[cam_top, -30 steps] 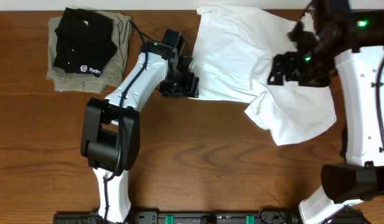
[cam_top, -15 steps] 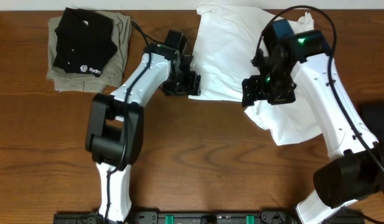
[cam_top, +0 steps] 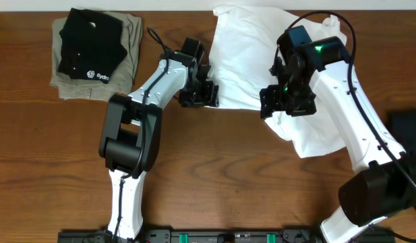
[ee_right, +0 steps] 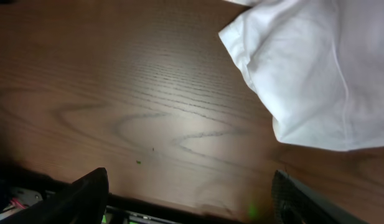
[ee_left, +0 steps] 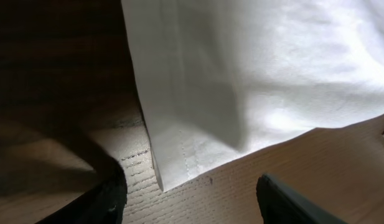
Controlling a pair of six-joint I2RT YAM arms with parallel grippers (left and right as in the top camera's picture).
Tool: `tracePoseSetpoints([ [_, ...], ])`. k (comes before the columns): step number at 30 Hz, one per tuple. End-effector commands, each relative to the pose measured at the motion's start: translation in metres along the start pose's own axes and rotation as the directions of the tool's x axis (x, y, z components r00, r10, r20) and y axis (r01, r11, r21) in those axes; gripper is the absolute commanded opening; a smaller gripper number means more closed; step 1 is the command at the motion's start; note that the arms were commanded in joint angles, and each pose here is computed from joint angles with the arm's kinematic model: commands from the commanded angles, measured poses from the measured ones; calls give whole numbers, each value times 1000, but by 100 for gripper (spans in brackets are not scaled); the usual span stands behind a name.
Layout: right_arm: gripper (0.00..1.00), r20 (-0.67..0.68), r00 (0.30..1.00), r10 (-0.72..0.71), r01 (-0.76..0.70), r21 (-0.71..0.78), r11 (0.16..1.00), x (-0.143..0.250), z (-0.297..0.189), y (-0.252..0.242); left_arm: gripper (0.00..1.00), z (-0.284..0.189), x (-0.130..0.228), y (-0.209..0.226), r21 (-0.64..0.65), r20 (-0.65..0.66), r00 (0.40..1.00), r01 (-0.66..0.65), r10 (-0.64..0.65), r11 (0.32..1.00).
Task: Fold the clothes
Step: 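Move both grippers to the white shirt's lower hem, then grasp the shirt's lower hem with both grippers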
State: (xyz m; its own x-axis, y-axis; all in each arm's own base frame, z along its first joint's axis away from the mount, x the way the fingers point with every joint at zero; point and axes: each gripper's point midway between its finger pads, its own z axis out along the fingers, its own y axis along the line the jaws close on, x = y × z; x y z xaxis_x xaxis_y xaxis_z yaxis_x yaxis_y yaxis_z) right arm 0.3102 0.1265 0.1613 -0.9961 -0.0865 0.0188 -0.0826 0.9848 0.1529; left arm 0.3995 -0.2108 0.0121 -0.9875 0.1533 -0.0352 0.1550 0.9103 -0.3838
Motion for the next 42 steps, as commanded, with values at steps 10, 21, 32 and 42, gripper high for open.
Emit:
tracePoseSetpoints([
  [10,81,37,999,9,-13,94,995,4,0,10,69,17,6,6,-175,8,999,42,-41,984],
  [21,80,25,1000,4,-7,128,992,9,1,8,41,43,11,18,-220,-22,997,61,-68,974],
  [32,76,90,995,-45,33,133,991,-7,15,15,6,70,18,26,-210,-71,994,70,-87,975],
  [42,70,147,989,-1,-25,173,985,-25,67,2,6,71,18,26,-206,-69,994,73,-89,976],
])
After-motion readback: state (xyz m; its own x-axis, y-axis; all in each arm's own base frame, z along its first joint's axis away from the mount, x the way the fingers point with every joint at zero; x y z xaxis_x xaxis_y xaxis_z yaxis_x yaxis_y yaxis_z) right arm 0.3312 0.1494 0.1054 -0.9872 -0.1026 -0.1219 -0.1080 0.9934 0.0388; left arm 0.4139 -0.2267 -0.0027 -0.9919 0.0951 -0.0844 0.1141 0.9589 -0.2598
